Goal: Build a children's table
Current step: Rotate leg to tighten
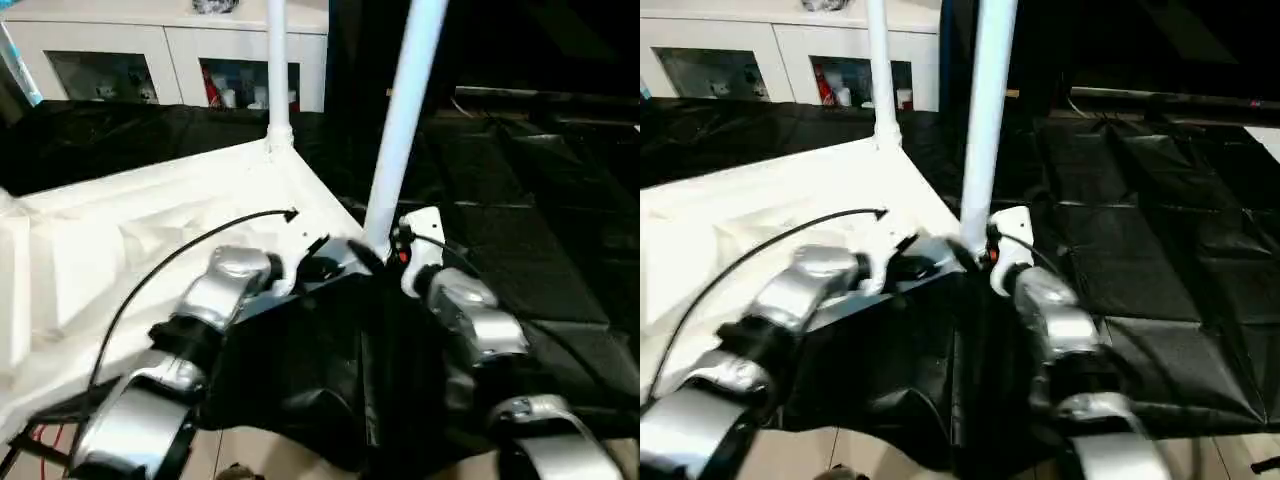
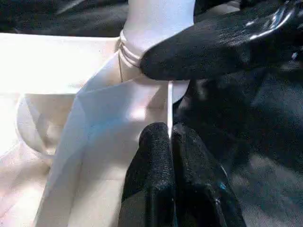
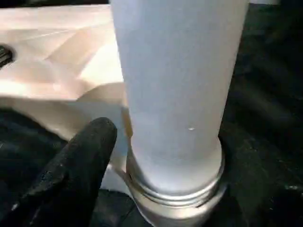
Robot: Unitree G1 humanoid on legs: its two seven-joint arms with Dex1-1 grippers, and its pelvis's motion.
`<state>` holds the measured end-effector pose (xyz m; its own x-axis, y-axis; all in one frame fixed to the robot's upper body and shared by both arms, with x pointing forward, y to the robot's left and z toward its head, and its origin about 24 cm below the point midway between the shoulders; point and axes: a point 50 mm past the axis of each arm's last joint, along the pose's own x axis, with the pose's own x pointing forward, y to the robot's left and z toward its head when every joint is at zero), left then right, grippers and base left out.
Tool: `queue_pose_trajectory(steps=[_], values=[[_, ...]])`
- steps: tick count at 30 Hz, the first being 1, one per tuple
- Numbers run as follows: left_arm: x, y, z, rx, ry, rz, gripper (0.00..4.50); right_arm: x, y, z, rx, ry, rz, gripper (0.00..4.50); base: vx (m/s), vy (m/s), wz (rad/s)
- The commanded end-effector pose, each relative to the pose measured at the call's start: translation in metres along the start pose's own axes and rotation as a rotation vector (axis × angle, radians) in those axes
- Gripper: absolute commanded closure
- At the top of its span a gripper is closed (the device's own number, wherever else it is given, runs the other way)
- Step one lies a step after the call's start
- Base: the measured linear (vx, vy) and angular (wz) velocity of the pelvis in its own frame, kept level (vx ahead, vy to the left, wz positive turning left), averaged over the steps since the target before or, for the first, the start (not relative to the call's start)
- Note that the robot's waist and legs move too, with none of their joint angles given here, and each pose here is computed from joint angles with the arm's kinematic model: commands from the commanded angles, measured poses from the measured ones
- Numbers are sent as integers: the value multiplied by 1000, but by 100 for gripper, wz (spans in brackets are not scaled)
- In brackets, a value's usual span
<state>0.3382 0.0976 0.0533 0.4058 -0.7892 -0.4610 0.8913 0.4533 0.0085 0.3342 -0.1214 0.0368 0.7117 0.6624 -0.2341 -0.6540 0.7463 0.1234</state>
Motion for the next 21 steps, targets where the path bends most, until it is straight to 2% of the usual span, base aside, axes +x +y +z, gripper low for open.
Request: queue_pose_trajectory(steps=[1,7,9,15,16,18,21], values=[[6,-11,30,94,-135,-91,450,9,25,-1,-30,18,197,78,0,0,0],[-9,-17,19,131,-106,-222,450,-19,15,2,-122,54,386,78,0,0,0],[-15,-19,15,141,-87,-265,450,-27,11,3,-128,69,436,78,0,0,0],[-24,-23,9,154,-60,-331,450,-36,11,3,-128,96,510,78,0,0,0],[-25,-24,8,154,-58,-339,450,-37,11,3,-124,100,523,110,0,0,0],[-28,-26,7,153,-51,-357,450,-39,14,1,-115,117,563,110,0,0,0],[-29,-26,5,155,-46,-358,450,-40,16,0,-112,125,580,150,0,0,0]])
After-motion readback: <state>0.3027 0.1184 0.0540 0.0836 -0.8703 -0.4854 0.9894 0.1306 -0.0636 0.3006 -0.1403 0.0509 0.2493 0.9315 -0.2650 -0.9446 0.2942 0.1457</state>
